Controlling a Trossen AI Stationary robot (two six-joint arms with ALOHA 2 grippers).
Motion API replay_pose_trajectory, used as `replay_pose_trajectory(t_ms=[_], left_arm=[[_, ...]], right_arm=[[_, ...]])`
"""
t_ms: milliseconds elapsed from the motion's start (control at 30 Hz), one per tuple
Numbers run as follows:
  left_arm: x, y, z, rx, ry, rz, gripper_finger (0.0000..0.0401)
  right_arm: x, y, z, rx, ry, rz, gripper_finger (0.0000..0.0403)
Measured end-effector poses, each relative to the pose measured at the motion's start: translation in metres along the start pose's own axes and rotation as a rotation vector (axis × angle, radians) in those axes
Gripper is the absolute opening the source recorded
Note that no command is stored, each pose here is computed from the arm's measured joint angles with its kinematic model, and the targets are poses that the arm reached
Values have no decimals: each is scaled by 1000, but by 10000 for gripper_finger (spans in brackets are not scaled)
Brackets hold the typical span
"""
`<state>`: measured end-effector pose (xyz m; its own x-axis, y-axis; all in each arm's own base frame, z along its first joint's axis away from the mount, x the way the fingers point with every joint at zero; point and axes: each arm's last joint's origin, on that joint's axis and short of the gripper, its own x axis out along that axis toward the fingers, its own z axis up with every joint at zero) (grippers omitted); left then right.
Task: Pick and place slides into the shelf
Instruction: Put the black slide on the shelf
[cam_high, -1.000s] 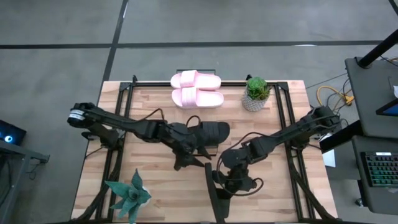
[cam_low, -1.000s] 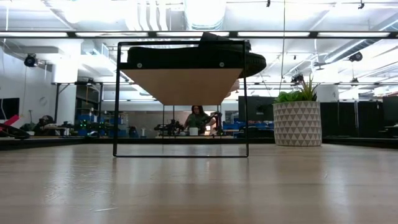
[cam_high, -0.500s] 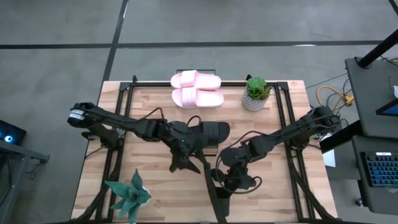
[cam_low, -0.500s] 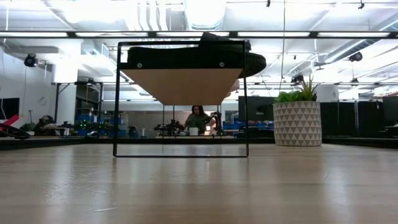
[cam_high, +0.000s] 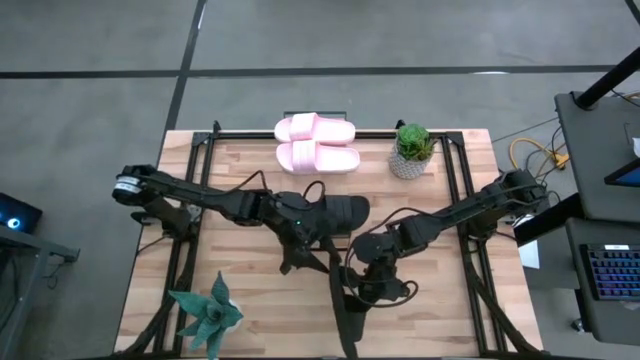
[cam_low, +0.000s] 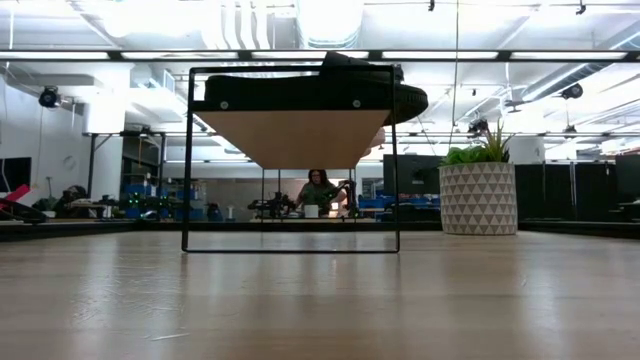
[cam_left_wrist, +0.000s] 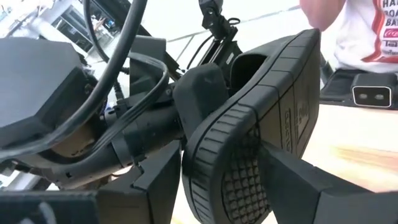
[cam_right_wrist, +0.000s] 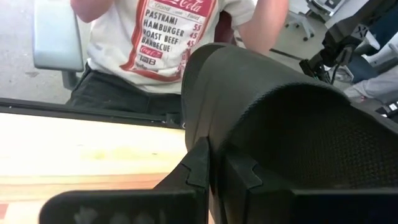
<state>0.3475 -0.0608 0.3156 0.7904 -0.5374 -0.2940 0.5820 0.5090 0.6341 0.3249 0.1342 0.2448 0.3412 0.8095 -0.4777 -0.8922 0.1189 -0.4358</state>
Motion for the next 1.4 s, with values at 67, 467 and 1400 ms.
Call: replay_pose_trajectory(t_ms=[67,467,1400], left_arm=[[1,0,-2,-1,3,-1,191],[0,5,-11,-10,8,7,191],[7,-4,-23,-52,23,-103,67]], right_arm=[[0,0,0,-5,-1,2,13],[-1,0,-1,-19,0,6,13],[-8,-4,0,-21,1,-23,13]])
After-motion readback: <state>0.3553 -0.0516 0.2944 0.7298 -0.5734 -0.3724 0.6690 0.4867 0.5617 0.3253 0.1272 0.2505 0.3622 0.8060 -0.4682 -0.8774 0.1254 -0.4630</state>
